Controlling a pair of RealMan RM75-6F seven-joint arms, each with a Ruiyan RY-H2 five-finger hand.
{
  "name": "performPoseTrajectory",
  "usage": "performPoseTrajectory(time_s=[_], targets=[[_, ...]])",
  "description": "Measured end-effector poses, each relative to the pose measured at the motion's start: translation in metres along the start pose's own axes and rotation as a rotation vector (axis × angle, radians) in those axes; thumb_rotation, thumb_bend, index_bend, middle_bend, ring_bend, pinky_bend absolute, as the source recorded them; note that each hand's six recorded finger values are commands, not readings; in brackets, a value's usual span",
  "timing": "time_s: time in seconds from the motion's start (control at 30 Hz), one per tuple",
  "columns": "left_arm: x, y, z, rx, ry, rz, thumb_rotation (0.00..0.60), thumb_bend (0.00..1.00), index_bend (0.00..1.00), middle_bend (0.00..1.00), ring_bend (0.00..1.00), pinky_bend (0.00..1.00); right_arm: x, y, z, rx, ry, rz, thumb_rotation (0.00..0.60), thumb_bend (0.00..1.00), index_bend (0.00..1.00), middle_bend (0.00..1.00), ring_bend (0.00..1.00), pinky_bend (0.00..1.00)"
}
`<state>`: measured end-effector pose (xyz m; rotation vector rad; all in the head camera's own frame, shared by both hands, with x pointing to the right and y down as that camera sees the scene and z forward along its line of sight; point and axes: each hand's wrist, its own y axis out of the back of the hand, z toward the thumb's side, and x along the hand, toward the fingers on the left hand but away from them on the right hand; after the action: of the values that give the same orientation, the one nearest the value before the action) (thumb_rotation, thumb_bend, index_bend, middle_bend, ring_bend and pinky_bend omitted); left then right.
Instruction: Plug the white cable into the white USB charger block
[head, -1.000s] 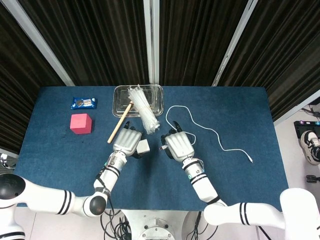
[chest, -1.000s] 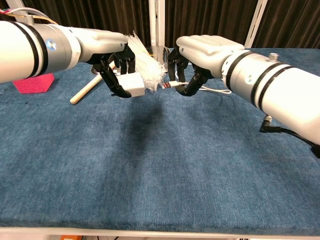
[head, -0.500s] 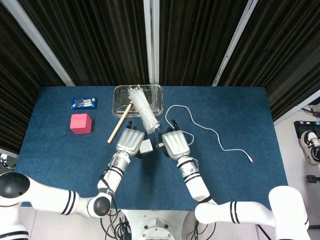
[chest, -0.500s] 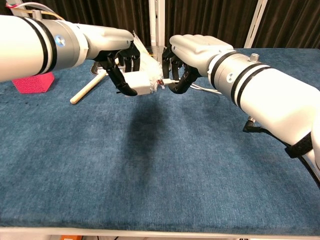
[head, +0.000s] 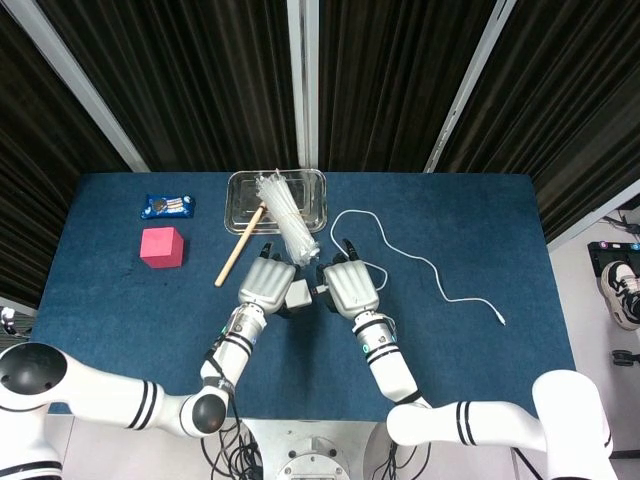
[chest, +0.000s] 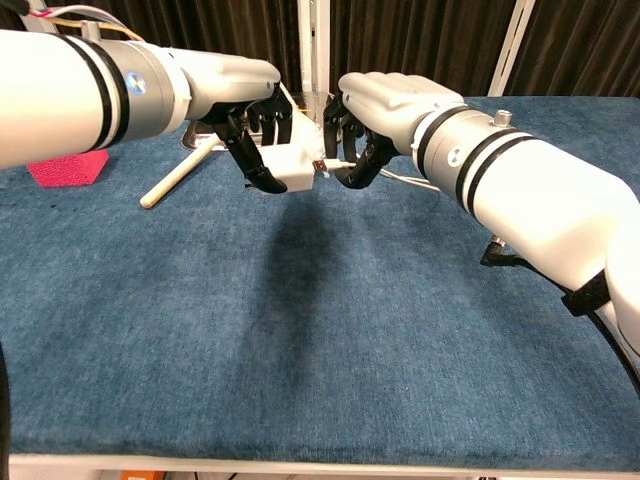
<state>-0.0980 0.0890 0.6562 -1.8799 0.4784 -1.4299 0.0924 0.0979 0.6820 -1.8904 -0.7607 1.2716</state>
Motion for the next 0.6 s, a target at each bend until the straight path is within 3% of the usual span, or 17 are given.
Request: performPoseTrajectory(time_s=[0.6], targets=[[0.0035, 0.0004, 0.0059, 0.016, 0.011, -0.005, 0.489, 0.22, 0.50, 0.36, 0.22, 0.05, -0.0007, -0.0037, 0.0017, -0.020, -0.006, 0.016, 0.600, 0.47, 0.66, 0.51, 0.27, 0.02]])
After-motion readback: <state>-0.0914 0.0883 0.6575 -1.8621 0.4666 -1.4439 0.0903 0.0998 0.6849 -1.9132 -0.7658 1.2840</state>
